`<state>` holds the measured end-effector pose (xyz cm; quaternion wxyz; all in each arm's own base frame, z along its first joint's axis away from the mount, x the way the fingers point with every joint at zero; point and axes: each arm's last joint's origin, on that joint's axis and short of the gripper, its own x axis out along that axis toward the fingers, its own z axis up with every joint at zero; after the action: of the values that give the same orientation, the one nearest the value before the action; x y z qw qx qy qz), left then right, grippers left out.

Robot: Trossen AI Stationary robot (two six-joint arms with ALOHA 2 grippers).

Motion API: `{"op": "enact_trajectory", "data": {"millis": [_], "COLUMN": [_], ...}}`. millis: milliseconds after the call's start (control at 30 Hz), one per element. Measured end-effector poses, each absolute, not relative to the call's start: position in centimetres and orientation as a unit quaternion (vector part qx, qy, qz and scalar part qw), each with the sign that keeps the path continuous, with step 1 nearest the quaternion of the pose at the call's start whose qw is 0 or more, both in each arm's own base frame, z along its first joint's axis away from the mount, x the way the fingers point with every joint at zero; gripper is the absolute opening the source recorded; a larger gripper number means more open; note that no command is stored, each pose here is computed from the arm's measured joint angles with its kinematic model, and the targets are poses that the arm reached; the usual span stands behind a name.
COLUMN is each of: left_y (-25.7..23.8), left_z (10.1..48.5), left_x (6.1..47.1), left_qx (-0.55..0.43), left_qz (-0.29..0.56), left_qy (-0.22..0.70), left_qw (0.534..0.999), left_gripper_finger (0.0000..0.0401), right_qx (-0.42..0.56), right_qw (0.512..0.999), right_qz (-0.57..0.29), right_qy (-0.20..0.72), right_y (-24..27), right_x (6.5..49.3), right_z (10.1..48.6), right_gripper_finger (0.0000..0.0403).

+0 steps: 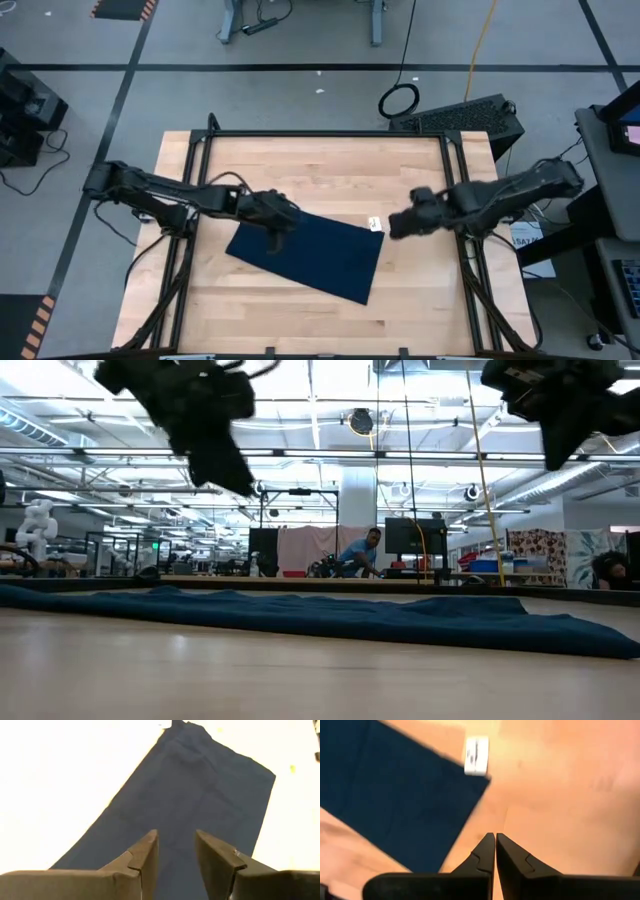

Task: Roll towel
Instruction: Roll the dark blue towel

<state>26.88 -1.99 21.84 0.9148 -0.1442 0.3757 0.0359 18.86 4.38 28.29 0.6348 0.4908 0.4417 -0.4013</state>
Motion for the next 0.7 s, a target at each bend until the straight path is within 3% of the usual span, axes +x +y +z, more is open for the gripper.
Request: {"op": "enact_trajectory", "data": {"millis": [167, 267, 400, 700], "left_y": [-3.1, -4.1, -5.7, -8.4], "left_z": [18.3, 16.1, 14.9, 13.4], "left_x": [29.5, 29.8, 29.8, 28.0], "left_qx": [-0.224, -0.274, -0.335, -0.324], "left_qz": [0.014, 0.011, 0.029, 0.11], "left_qy": [0.395, 0.442, 0.468, 0.533], "left_qw": [0.891, 0.854, 0.817, 0.774], "left_gripper_finger": [0.0132, 0.0132, 0.0132, 0.0131], "right_qx": [0.454, 0.426, 0.439, 0.466], "right_qw": [0.686, 0.737, 0.769, 0.73], "right_qz": [-0.366, -0.312, -0.24, -0.263], "right_qy": [0.436, 0.421, 0.398, 0.425], "right_y": [2.3, 2.0, 2.3, 2.4], "right_x": [19.3, 20.5, 21.5, 20.9], "right_z": [27.3, 25.5, 22.3, 17.2], "right_gripper_finger": [0.0007, 0.0006, 0.0006, 0.0006]}}
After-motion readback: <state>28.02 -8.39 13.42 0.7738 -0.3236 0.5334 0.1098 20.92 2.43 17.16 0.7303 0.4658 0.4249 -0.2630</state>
